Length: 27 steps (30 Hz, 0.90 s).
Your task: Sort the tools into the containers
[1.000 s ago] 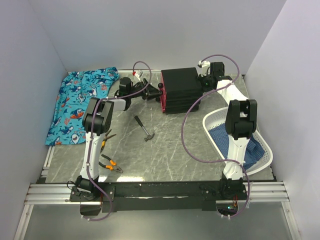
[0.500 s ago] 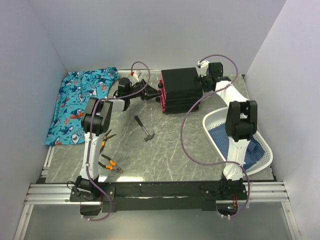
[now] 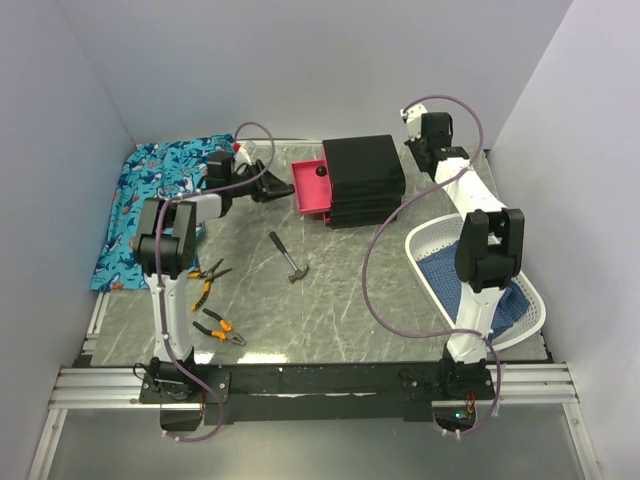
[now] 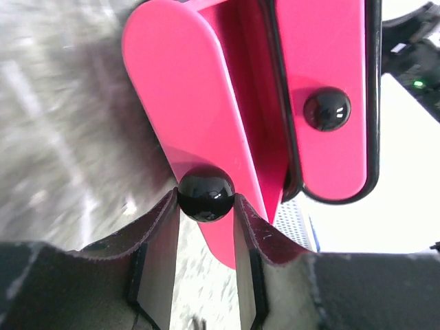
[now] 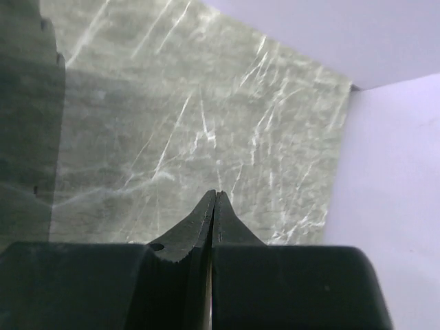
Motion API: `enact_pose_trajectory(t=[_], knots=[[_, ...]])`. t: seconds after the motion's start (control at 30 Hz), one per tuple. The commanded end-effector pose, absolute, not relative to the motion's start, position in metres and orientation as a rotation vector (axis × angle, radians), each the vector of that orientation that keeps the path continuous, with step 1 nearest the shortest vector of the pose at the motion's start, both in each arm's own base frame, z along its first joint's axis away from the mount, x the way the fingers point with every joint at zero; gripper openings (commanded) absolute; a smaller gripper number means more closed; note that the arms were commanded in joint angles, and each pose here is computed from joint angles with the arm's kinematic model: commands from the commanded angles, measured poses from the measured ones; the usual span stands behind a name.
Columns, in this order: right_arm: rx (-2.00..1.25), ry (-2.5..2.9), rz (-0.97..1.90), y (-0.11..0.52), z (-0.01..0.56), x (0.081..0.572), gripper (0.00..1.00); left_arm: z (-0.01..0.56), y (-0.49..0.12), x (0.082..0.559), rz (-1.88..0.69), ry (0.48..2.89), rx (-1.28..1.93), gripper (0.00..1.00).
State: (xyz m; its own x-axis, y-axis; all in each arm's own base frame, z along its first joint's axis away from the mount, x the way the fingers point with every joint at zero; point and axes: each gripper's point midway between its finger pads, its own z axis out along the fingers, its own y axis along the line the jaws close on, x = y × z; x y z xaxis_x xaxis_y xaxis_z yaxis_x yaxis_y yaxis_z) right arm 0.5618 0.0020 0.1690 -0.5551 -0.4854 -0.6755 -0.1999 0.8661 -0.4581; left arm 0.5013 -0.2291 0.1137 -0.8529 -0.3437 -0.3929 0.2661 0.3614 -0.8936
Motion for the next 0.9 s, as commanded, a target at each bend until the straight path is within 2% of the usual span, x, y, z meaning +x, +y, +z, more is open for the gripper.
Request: enact_pose_trajectory(t=[0.0,0.07,0.1,0.2,0.4,0.57,0.63,0.73,0.87], knots=[[-0.459,2.021,-0.411,0.014,0.233,0.567,0.0,0.124,-0.191,0.505,-1.356,2.073,0.005,0.17],[-0.469,2.019,-0.397,0.02,0.232,0.567,0.0,0.118,-0.185,0.504,-1.329,2.102,0.01,0.21],[-0.476,2.019,-0.395,0.023,0.231,0.568,0.0,0.116,-0.185,0.505,-1.301,2.103,0.04,0.42],[-0.489,2.01,-0.381,0.031,0.233,0.568,0.0,0.122,-0.191,0.51,-1.26,2.106,0.066,0.65],[-0.498,2.007,-0.369,0.037,0.234,0.564,0.0,0.125,-0.175,0.517,-1.016,2.181,-0.004,0.86],[-0.495,1.998,-0.367,0.035,0.241,0.554,0.0,0.136,-0.115,0.491,-0.765,2.245,-0.144,0.96],[-0.494,1.996,-0.356,0.036,0.243,0.55,0.0,0.148,-0.089,0.472,-0.678,2.238,-0.141,0.96],[-0.494,1.997,-0.332,0.038,0.244,0.545,0.0,0.142,-0.062,0.431,-0.545,2.324,0.022,0.94],[-0.488,1.998,-0.294,0.043,0.247,0.541,0.02,0.124,-0.032,0.375,-0.269,2.395,0.4,0.93]])
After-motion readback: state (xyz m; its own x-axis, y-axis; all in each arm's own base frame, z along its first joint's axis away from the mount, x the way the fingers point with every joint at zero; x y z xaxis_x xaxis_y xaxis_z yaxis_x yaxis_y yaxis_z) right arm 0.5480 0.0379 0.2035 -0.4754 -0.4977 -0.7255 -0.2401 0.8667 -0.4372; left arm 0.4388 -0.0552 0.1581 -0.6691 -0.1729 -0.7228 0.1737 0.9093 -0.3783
